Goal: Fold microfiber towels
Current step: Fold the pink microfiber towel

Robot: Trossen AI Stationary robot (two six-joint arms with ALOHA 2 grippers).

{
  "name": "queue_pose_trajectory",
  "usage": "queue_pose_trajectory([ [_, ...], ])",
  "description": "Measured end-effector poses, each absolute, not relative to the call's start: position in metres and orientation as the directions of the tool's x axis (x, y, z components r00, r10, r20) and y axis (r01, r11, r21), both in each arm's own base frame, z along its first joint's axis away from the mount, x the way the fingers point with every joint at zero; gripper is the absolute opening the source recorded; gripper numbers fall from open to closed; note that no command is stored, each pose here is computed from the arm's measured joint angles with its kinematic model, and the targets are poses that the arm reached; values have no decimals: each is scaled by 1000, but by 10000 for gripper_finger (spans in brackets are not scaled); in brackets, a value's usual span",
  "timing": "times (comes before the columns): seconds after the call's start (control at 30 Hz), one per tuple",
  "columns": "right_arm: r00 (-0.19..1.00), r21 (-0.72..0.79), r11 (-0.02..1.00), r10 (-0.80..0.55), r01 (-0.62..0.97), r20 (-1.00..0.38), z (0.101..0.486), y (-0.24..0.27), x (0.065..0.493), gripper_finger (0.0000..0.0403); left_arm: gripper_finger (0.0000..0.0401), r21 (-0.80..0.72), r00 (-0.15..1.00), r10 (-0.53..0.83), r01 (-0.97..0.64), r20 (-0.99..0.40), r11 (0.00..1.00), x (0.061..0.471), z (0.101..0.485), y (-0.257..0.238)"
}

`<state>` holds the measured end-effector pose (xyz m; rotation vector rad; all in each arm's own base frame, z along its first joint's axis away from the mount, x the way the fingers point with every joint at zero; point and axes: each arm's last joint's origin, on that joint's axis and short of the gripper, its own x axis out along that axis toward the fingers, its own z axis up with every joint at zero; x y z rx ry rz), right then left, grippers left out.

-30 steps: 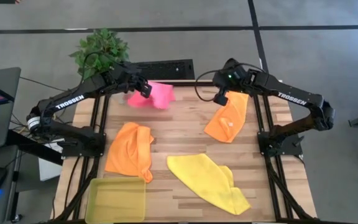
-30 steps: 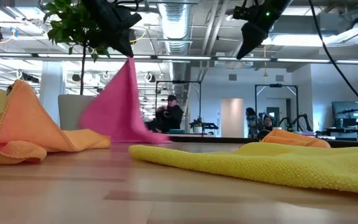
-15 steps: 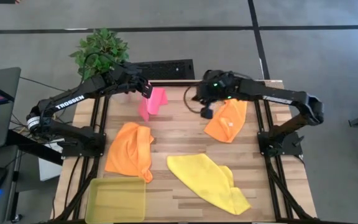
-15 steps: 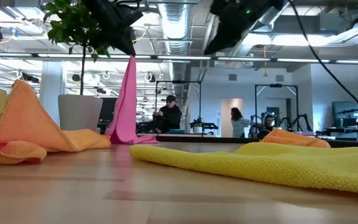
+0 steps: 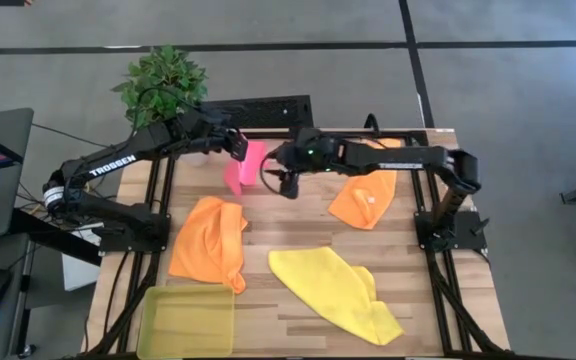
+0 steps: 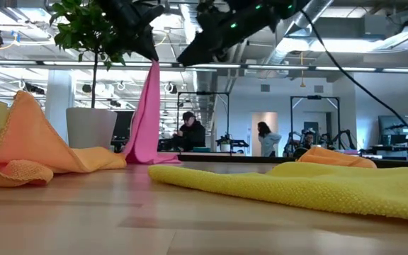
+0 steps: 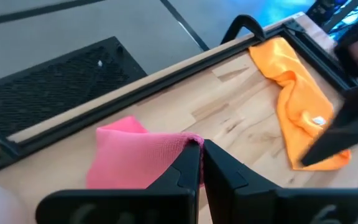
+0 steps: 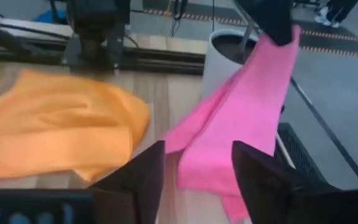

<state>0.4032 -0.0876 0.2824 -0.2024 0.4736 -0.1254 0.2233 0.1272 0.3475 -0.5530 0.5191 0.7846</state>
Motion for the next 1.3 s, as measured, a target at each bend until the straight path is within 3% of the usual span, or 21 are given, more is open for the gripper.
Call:
queue_pose_trajectory([
  [0.23, 897, -340, 922, -299, 185, -324, 272, -83, 432, 239, 0, -308, 648, 464, -727, -603, 614, 229, 352, 118],
  [0.7, 879, -331, 888, -408, 320, -245, 275, -92, 436, 228, 0, -342, 693, 463, -696, -553, 632, 230, 372, 116],
  [1.3, 879, -327, 881, -424, 343, -220, 277, -98, 435, 201, 0, -326, 701, 439, -676, -562, 661, 233, 372, 109],
])
